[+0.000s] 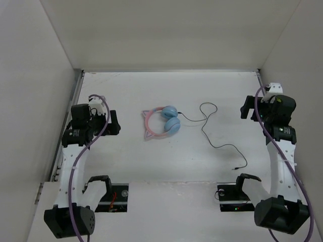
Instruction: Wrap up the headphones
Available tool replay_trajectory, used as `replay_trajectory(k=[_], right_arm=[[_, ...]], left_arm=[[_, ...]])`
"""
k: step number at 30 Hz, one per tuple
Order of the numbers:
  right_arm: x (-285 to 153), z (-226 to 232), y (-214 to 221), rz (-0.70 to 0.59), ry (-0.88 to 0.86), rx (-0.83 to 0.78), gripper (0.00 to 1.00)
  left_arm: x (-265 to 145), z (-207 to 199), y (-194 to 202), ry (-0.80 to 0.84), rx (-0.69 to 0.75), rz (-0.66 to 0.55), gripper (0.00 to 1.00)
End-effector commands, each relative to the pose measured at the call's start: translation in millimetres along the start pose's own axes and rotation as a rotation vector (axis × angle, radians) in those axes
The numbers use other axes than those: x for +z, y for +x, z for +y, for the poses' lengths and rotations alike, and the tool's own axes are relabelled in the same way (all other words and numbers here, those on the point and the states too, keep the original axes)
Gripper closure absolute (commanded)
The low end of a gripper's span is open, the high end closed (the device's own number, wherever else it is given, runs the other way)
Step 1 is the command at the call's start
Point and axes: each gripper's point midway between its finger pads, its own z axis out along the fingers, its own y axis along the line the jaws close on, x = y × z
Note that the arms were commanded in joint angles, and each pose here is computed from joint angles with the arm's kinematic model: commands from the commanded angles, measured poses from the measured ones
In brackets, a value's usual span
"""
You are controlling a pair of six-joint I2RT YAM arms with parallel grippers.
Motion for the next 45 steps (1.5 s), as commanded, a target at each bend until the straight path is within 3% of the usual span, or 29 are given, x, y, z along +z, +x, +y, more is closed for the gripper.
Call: replay_trajectory(k=[1,5,8,30,39,45], right_arm=[[0,39,-36,-0.177,-0.134,-0.01,0.0],[-11,93,-32,-0.281,-0.3,-0.118,0.0],[-12,115,-16,-0.235,-0.383,-0.112,0.0],[-3,141,-35,-0.236,-0.488,-0.029,0.0],[-4,144,-48,-0.261,-0.499,-0.006,0.0],[-2,140,-53,-0.269,-0.489,0.019,0.0]], left_arm=[[18,-22,-5,0.076,-0.008,-0.04,0.0],[39,-41,19,0.132,0.007,0.018,0.0],[53,-48,23,0.129,0.033,0.019,0.0],[163,-104,-9,0.112,0.13,0.027,0.17],[205,-105,1,0.057,0.095,0.117,0.36],[218,-105,15,0.044,0.068,0.173,0.41]])
